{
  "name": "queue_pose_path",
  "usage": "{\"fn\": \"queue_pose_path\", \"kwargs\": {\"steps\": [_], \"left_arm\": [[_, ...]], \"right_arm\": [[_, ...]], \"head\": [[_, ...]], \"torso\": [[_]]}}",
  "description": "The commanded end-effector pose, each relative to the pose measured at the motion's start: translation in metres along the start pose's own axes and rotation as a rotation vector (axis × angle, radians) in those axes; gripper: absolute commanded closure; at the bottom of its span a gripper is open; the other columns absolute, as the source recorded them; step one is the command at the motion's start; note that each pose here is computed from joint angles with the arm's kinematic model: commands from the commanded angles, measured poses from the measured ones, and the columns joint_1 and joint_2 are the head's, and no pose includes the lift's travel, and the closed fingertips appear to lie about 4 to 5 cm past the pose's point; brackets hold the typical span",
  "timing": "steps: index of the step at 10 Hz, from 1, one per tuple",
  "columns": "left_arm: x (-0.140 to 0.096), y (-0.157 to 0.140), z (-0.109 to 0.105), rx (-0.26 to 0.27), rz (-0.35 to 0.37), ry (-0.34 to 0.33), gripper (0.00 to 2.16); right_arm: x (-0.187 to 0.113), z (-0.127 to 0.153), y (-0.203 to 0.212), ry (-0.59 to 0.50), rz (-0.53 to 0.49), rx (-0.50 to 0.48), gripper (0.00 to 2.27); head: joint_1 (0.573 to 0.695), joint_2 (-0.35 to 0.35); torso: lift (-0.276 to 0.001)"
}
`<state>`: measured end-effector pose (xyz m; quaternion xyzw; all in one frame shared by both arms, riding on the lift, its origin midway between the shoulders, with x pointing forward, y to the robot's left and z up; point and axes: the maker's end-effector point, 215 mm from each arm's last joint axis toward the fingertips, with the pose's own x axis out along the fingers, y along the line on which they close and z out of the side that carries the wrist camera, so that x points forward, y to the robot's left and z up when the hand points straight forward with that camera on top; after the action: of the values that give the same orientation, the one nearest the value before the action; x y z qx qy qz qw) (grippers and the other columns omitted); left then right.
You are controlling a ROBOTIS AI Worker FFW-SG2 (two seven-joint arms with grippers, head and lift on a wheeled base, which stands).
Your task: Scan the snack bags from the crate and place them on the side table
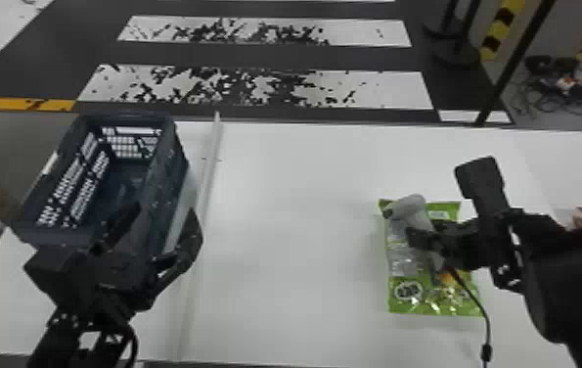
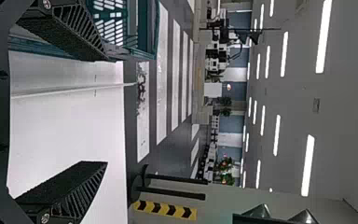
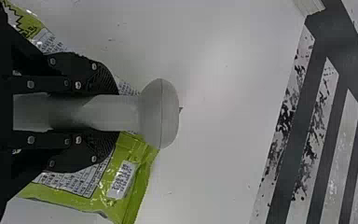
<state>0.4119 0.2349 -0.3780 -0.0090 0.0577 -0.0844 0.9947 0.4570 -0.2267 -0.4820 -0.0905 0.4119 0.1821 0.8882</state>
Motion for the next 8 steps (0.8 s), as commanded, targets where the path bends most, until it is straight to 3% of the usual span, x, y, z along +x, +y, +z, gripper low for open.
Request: {"fn": "queue_pose_path", "kwargs": {"steps": [1,3,5,8], "left_arm": [[0.000,0.000,0.000,-0.003,0.004,-0.001,0.08],[0.000,-0.002,0.001,-0.004,0.001,-0.002,0.08],[0.000,-0.004,0.002,-0.004,-0.004,-0.004,0.08],[0.001,-0.012,0.003,-0.010,-0.016,-0.006,0.08]], "right_arm": [[-0.002,0.003,-0.001,-0.008,-0.002,0.001,2.19],[-0.016,0.007,-0.012,-0.041,-0.016,0.026,2.19],[-0.035,0.001,-0.049,-0.082,-0.055,0.087,2.19],[-0.066,-0.021,-0.119,-0.126,-0.132,0.164,2.19]], "head": [[0.695,0.011],[0.695,0.008],[0.695,-0.009],[0.695,-0.112]], "torso": [[-0.094],[-0.094],[-0.094],[-0.094]]}}
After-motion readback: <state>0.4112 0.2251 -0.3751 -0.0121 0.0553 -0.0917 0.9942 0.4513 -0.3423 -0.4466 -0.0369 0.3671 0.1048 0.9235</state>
